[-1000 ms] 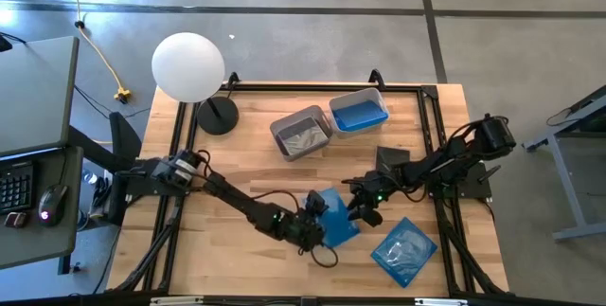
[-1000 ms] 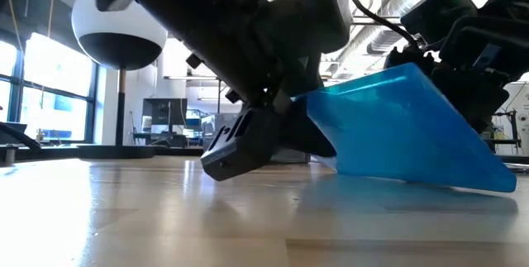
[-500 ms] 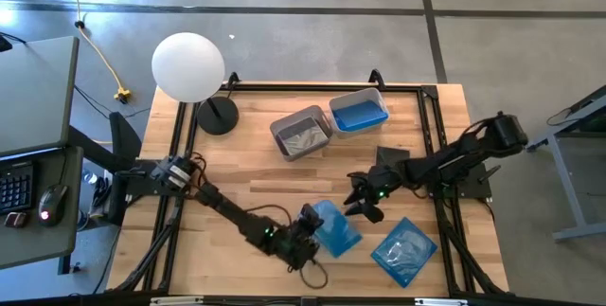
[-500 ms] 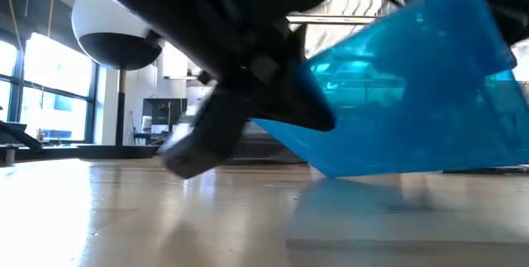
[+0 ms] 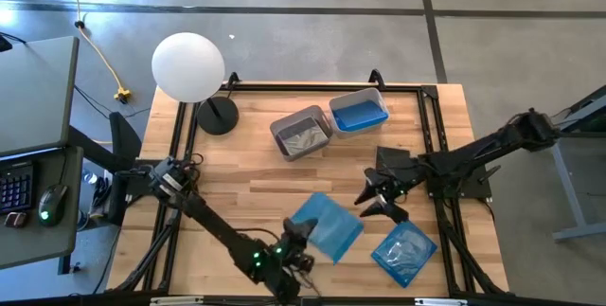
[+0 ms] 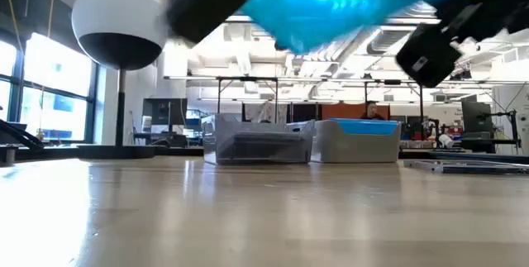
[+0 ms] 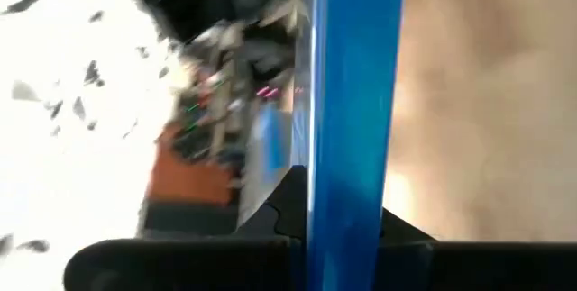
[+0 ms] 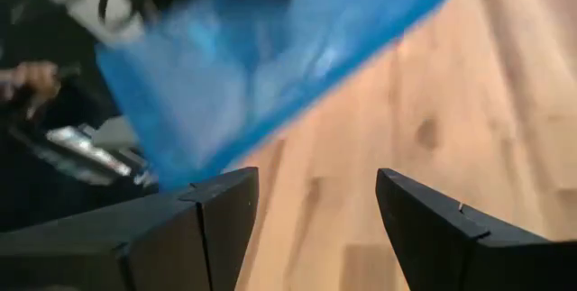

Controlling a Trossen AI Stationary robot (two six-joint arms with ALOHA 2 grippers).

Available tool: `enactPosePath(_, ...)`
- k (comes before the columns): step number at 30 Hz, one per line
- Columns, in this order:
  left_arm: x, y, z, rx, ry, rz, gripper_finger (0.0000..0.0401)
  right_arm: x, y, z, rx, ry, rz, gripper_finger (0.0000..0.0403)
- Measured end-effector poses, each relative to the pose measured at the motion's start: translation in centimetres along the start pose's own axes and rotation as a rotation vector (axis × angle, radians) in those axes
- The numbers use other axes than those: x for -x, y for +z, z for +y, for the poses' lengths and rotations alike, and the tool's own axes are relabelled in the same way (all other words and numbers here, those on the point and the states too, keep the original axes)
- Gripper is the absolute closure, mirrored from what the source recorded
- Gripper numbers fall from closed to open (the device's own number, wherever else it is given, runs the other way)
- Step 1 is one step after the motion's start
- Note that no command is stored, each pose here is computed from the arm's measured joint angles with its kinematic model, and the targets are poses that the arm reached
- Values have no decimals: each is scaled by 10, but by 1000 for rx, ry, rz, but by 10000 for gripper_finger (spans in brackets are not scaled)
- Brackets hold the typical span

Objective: Pick & place jewel cases by type
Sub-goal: Put the top blue CD case into the white bin

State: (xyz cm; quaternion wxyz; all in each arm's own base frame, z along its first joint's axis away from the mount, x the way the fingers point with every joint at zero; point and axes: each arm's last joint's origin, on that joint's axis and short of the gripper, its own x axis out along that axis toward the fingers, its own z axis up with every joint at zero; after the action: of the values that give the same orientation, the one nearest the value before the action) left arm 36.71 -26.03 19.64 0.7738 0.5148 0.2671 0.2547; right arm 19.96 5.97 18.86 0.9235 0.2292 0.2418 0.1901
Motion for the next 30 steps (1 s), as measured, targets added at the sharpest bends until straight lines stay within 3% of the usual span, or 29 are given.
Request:
enactPosePath(3,-18,11,28,28,93,76,390,1,-8,11,15,12,50,183)
enactPosePath(6,-44,19,59,78,113,127,390,-1,-22,19,34,-32,121,183)
enactPosePath(14,-134,11,132,242,-47,149,390,8,-66,26,-47,-372,302,183)
enactPosePath(18,-193,-16,168,427,-149,137,390,12,-75,33,-57,-445,276,183)
enactPosePath(23,-261,-75,196,624,-261,186,390,15,-84,43,-73,-436,279,183)
enactPosePath(30,-308,-135,211,783,-401,247,391,20,-92,47,-9,-462,290,183)
